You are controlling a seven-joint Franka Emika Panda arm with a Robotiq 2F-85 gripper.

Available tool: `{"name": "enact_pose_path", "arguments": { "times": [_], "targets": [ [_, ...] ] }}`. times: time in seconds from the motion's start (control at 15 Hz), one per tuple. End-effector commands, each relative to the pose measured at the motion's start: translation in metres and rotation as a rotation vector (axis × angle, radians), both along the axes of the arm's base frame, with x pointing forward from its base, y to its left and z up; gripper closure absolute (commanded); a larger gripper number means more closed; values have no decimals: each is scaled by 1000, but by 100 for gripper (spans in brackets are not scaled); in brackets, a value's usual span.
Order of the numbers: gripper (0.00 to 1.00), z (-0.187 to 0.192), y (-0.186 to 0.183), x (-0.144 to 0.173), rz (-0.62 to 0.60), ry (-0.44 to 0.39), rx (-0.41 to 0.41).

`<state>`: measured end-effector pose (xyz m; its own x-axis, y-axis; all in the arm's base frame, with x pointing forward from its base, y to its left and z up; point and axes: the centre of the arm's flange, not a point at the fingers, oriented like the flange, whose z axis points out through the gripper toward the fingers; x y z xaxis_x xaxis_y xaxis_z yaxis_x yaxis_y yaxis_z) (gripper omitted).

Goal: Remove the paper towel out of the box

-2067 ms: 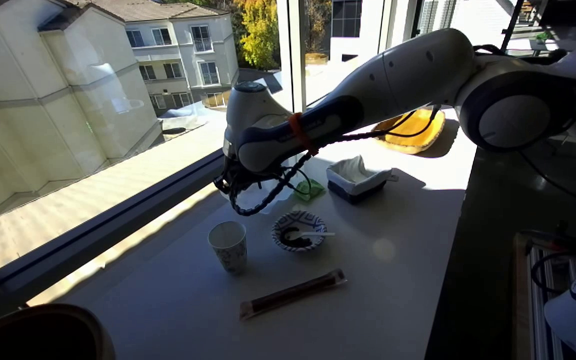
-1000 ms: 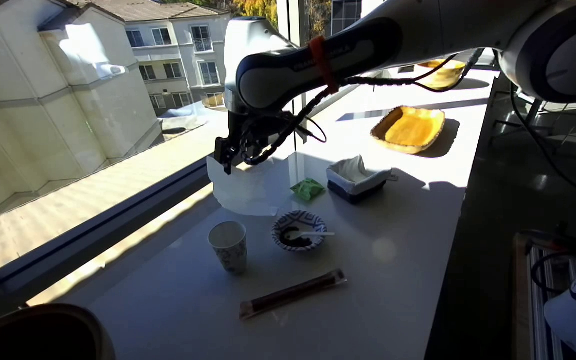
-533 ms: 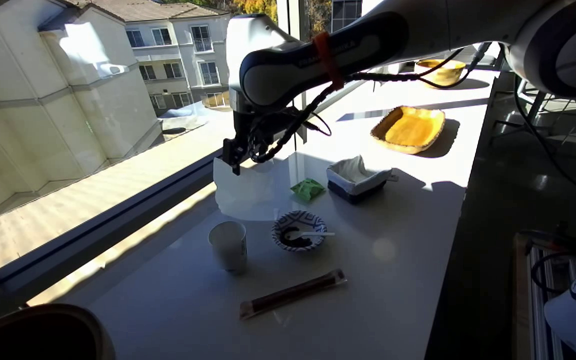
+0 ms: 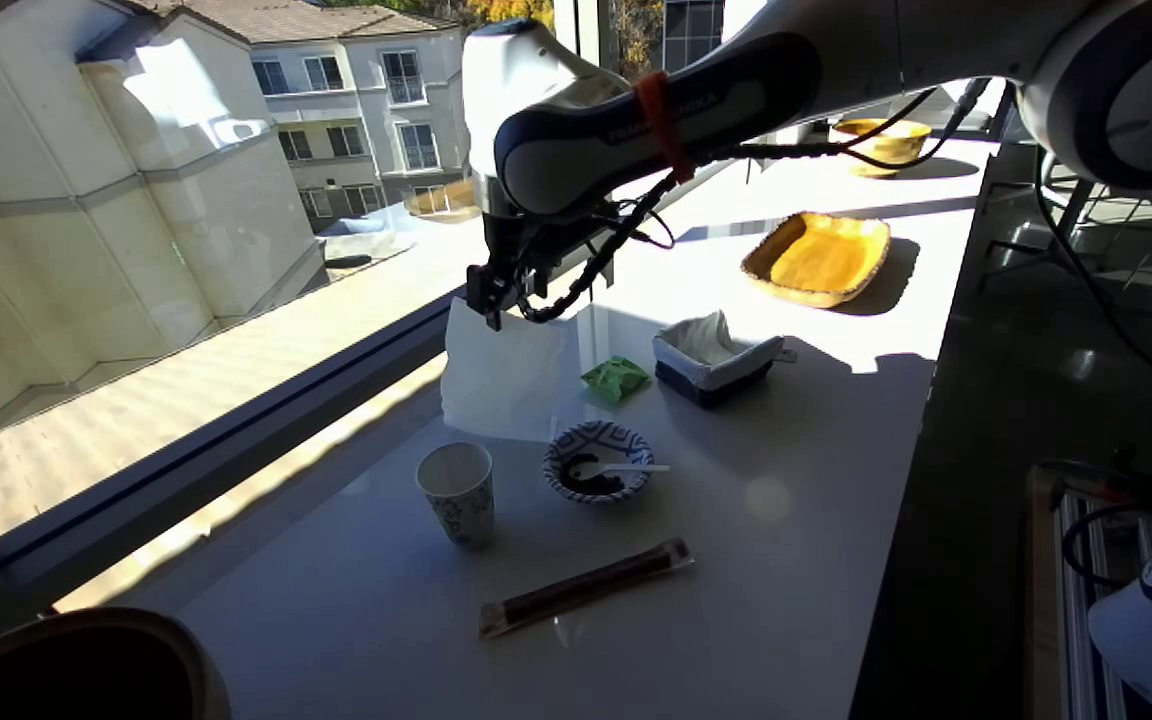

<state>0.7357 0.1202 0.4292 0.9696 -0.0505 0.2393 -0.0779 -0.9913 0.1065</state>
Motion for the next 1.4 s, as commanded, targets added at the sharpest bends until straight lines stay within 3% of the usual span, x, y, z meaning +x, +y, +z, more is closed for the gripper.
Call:
{"name": "enact_pose_path", "arguments": {
  "times": [0.0, 0.27, 0.67, 0.8, 1.13, 1.33],
  "targets": [
    [0, 1, -21, -26, -33, 27, -106],
    [0, -6, -47, -44, -71, 35, -184],
    [0, 12, -51, -47, -99, 16, -188],
    [0, 21, -50, -56, -69, 9, -133],
    [0, 68, -20, -78, 17, -170, 85],
    [0, 97, -5, -106, 67, -125, 224]
  ]
}}
